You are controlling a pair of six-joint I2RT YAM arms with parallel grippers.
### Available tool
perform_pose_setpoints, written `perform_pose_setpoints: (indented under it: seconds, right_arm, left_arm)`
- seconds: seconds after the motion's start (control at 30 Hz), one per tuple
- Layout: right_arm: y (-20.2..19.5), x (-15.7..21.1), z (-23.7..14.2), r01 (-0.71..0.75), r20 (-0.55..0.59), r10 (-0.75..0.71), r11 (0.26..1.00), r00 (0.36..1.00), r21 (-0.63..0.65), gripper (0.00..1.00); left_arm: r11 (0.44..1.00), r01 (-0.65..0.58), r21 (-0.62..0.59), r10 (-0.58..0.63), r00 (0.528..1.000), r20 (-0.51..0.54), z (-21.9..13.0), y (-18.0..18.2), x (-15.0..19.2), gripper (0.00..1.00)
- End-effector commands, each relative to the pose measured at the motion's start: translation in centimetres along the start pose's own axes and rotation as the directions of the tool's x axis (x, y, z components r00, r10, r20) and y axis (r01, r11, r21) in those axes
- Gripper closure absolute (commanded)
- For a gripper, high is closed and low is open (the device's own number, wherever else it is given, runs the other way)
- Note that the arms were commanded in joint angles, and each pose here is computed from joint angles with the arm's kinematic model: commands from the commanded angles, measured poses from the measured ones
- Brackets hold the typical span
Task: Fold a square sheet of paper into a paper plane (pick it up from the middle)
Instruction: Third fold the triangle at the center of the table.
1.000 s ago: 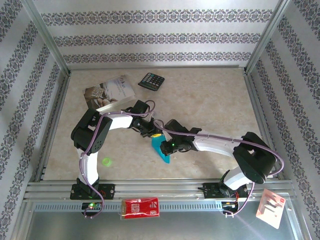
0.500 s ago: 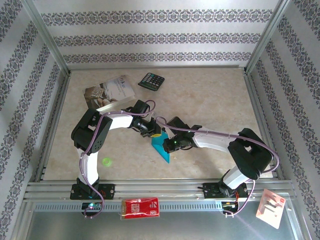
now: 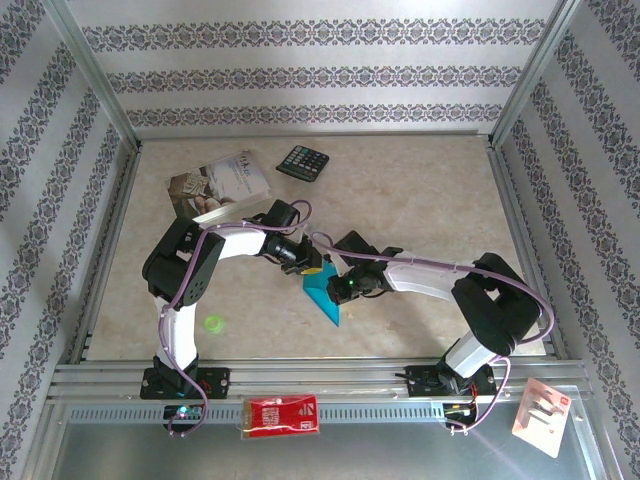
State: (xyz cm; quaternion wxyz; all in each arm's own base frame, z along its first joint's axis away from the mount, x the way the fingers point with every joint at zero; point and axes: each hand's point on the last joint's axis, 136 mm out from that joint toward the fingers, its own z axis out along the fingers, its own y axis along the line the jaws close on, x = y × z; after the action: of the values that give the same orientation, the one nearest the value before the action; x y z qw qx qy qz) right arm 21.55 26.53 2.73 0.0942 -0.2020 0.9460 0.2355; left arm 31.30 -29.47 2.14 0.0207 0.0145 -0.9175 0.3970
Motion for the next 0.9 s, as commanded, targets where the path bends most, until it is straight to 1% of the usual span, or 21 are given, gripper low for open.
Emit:
perform_pose_setpoints:
  seconds: [0.0,0.87]
  right_arm:
    - [-0.52,-0.23,0.02,0.014,-0.015,-0.014,1.000,1.000,0.019,0.95]
    - [-1.46,0.37,0.62,0.020,-0.048,-0.017,0.998,0.999,0.051,0.95]
  left_arm:
    - [0.993,0.057,-0.106,-0.061,0.997,-0.039,0.88,3.12,1.21,0.85]
    - [0.992,0.062,-0.108,-0.067,0.997,-0.044,1.07,3.42,1.32,0.85]
